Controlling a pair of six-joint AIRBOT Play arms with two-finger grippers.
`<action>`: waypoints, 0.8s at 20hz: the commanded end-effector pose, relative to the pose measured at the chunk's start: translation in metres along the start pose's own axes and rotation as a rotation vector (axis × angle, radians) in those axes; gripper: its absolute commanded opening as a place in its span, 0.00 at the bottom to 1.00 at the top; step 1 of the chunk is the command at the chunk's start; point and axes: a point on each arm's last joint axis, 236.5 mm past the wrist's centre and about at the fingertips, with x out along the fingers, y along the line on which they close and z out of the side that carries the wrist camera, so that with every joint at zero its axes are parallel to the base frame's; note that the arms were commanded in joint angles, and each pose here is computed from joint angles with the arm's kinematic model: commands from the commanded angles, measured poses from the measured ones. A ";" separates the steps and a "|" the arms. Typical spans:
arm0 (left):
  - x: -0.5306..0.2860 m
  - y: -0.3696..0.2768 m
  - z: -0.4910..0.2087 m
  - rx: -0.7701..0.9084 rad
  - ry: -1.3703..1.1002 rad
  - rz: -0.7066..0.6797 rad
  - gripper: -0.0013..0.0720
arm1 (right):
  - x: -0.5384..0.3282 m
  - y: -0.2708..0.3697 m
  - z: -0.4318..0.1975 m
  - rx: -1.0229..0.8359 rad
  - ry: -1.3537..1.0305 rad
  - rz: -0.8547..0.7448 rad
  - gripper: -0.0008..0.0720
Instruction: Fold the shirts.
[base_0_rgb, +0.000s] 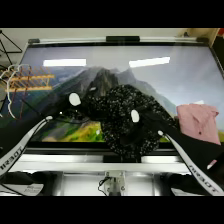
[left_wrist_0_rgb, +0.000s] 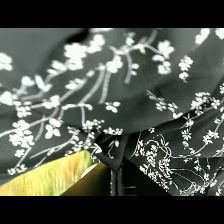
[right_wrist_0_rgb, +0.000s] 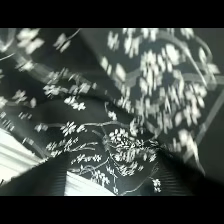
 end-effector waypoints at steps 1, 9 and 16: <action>-0.004 -0.003 0.002 0.016 -0.010 -0.003 0.09 | 0.018 0.002 0.000 0.028 0.055 0.025 0.44; -0.116 -0.047 0.057 0.219 -0.283 0.043 0.09 | -0.125 -0.024 0.025 -0.155 -0.354 -0.251 0.10; -0.183 -0.076 0.075 0.288 -0.424 0.054 0.09 | -0.140 -0.026 0.008 0.007 -0.449 -0.136 0.93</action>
